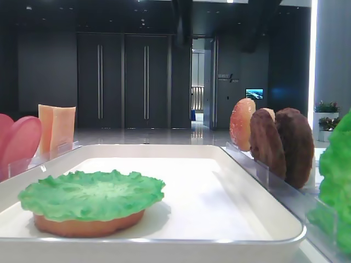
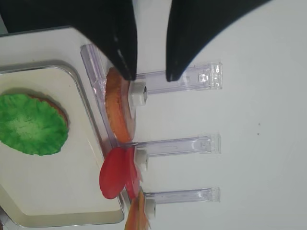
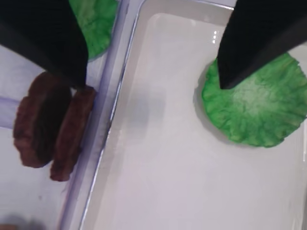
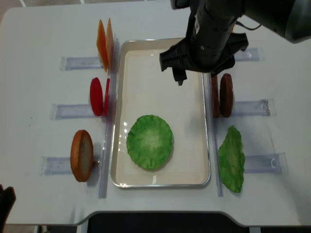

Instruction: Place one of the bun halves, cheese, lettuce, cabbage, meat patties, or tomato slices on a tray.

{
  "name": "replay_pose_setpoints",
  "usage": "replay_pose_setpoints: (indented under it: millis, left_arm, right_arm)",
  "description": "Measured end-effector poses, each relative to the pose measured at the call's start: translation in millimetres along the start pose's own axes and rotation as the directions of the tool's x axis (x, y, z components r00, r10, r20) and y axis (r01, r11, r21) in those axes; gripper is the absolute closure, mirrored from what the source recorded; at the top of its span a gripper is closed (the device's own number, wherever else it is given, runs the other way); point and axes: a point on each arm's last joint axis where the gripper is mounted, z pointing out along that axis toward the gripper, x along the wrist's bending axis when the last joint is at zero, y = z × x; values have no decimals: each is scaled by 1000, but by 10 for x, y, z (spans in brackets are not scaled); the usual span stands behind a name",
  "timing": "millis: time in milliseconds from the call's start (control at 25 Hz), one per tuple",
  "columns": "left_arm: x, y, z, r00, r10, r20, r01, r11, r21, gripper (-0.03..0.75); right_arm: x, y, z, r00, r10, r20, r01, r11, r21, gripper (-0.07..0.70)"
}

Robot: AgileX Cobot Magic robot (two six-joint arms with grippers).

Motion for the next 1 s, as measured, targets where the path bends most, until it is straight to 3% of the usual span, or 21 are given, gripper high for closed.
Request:
replay_pose_setpoints:
  millis: [320, 640, 840, 1000]
  left_arm:
    - [0, 0, 0, 1000, -1, 0, 1, 1000, 0, 556]
    - [0, 0, 0, 1000, -1, 0, 1, 1000, 0, 556]
    - [0, 0, 0, 1000, -1, 0, 1, 1000, 0, 556]
    - [0, 0, 0, 1000, -1, 0, 1, 1000, 0, 556]
  right_arm:
    - [-785, 208, -285, 995, 92, 28, -89, 992, -85, 99]
    - [-1673, 200, -581, 977, 208, 51, -198, 968, -157, 99]
    - [-2206, 18, -545, 961, 255, 110, -242, 962, -124, 99]
    - [-2484, -265, -469, 939, 314, 139, -307, 949, -71, 99]
